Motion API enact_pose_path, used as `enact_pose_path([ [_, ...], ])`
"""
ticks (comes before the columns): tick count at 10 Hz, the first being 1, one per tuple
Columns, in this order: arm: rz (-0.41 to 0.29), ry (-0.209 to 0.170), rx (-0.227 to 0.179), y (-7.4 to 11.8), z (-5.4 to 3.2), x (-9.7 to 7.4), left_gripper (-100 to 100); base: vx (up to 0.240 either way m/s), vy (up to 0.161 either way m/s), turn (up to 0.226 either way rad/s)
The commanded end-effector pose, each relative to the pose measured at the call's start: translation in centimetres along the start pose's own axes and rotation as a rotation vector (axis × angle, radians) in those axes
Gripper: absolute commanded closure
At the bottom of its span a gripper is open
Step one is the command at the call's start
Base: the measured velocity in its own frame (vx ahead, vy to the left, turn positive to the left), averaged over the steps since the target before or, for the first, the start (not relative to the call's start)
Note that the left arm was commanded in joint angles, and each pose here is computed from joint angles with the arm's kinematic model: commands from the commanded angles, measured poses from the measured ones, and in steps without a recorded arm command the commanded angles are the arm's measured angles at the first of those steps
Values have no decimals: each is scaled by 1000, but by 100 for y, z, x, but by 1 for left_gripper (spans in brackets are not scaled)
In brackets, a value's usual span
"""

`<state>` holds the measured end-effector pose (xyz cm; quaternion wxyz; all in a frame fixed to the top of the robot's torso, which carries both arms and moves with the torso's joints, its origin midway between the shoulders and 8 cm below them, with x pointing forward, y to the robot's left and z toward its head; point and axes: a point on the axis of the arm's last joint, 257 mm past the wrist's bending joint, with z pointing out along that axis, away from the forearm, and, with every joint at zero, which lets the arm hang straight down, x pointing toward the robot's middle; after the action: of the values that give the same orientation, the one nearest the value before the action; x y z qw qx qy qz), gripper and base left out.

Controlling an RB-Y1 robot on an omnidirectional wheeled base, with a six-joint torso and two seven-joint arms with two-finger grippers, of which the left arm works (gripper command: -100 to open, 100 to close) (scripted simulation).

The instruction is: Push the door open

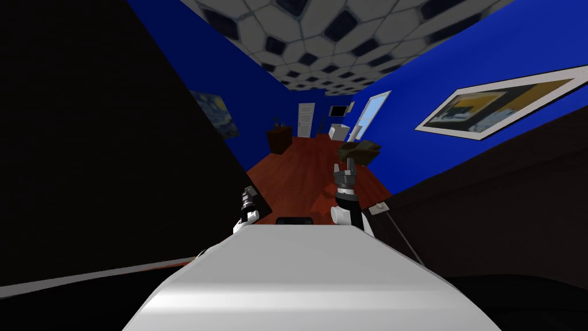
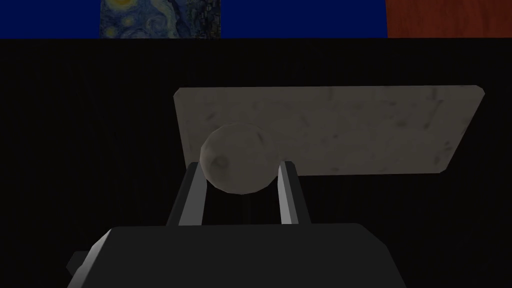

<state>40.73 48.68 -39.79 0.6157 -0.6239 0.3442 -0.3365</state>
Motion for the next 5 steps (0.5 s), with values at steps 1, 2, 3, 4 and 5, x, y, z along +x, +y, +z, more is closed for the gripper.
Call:
enact_pose_path([
  [1, -1, -24, 13, -53, 34, -99, 100, 203, 18, 44],
  [2, -2, -40, 13, -55, 33, -166, 100, 177, 2, 37],
  [3, -2, -56, 13, -56, 32, -233, 100, 187, -15, 39],
  [4, -3, -72, 14, -57, 29, -299, 100, 210, 21, 54],
  [5, -3, -87, 14, -58, 26, -362, 100, 197, 27, 39],
])
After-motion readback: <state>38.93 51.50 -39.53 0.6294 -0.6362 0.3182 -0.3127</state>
